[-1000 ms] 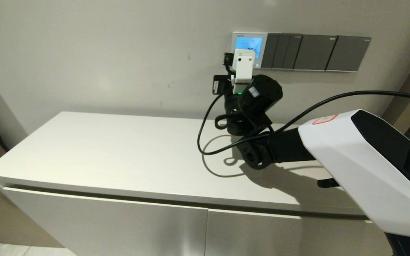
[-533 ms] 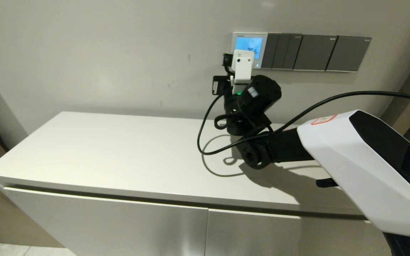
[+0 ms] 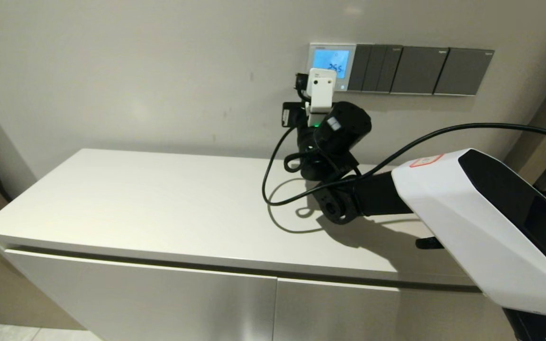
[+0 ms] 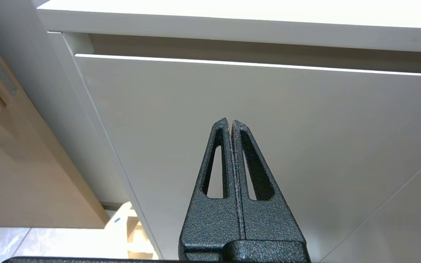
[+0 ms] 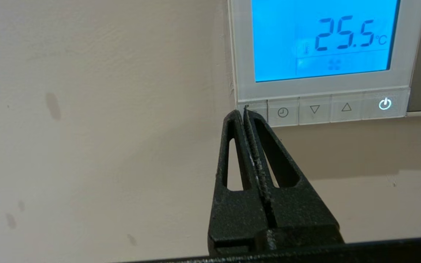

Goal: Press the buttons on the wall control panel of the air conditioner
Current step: Press the temperature increase button

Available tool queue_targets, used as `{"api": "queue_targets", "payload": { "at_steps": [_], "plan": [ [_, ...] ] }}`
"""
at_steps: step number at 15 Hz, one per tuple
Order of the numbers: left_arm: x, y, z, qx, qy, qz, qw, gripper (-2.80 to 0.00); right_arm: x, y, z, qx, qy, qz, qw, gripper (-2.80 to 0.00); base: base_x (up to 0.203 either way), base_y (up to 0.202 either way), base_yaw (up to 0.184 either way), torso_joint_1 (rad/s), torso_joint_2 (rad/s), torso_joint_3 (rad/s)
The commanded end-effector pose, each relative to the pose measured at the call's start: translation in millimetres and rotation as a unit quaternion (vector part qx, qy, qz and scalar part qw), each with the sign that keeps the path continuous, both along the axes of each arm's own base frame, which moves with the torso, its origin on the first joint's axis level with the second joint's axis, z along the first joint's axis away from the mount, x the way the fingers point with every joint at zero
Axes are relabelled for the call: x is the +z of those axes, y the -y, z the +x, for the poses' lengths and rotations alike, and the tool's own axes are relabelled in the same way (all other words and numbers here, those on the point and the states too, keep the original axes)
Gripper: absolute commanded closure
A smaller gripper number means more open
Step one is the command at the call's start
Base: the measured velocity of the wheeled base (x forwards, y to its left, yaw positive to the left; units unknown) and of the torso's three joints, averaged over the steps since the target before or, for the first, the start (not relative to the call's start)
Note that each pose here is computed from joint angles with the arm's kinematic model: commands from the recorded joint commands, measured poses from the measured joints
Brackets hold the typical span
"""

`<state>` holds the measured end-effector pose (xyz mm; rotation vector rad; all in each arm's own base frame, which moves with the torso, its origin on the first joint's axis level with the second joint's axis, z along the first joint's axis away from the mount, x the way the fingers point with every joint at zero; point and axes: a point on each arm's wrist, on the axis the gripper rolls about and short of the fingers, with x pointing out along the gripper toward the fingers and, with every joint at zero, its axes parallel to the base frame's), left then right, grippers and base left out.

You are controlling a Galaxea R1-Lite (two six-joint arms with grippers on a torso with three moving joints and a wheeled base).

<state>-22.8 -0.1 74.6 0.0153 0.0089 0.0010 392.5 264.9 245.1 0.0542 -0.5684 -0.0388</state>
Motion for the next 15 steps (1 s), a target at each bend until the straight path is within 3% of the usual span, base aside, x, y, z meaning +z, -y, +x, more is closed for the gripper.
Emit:
{"api": "queue_targets", "payload": {
  "at_steps": [1, 15],
  "plan": [
    [0.0, 0.0, 0.1, 0.000, -0.001, 0.000, 1.0000, 0.00, 0.6, -0.1, 0.8, -0.002, 0.004, 0.003, 1.000, 0.00, 0.000, 0.000, 0.000, 0.000, 0.00, 0.000],
    [0.0, 0.0, 0.0, 0.000, 0.000, 0.000, 1.0000, 0.00, 2.2, -0.1, -7.8, 0.003, 0.004, 0.003, 1.000, 0.00, 0.000, 0.000, 0.000, 0.000, 0.00, 0.000]
  ]
}}
